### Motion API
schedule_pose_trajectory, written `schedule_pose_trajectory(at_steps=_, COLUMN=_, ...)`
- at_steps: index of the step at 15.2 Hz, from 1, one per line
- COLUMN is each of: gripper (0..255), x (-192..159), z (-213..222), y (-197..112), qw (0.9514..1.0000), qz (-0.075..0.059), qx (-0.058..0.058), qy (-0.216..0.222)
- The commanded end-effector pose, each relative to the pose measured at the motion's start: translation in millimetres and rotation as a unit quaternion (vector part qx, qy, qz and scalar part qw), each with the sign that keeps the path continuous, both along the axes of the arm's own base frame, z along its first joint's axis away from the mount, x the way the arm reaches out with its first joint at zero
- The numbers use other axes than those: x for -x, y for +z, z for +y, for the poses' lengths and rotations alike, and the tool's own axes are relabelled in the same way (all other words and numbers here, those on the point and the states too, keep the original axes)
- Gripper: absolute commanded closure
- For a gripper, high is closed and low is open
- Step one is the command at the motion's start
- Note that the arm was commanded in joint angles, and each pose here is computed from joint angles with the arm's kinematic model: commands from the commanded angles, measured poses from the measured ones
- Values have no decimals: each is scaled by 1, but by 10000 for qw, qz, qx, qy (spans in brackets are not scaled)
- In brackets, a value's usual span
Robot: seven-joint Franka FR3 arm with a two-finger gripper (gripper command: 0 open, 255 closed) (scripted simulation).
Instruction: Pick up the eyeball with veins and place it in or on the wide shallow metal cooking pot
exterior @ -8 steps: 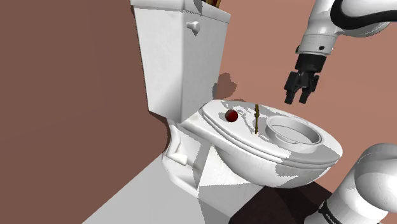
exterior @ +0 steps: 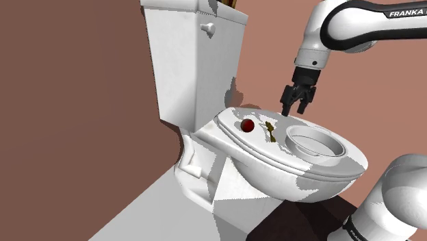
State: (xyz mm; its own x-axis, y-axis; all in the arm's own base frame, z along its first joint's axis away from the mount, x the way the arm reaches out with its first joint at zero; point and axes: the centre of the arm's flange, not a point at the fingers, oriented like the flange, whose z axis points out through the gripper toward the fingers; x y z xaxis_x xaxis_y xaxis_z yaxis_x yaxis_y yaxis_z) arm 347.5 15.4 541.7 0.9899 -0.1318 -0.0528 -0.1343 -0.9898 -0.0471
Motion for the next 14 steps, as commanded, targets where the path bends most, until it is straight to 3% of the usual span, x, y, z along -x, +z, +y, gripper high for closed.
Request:
schedule_pose_trajectory(at_steps=1, gripper=0, x=-20, z=8, y=-12, qw=9999, qz=-104, qx=86, qy=59)
schedule_pose_trajectory(at_steps=11, gripper=0, x=-121, z=49, y=-70, qw=9966, qz=-554, qx=515, qy=331)
schedule_pose_trajectory(at_steps=14, gripper=0, x=-127, z=50, y=-83, qw=9963, qz=-577, qx=537, qy=345)
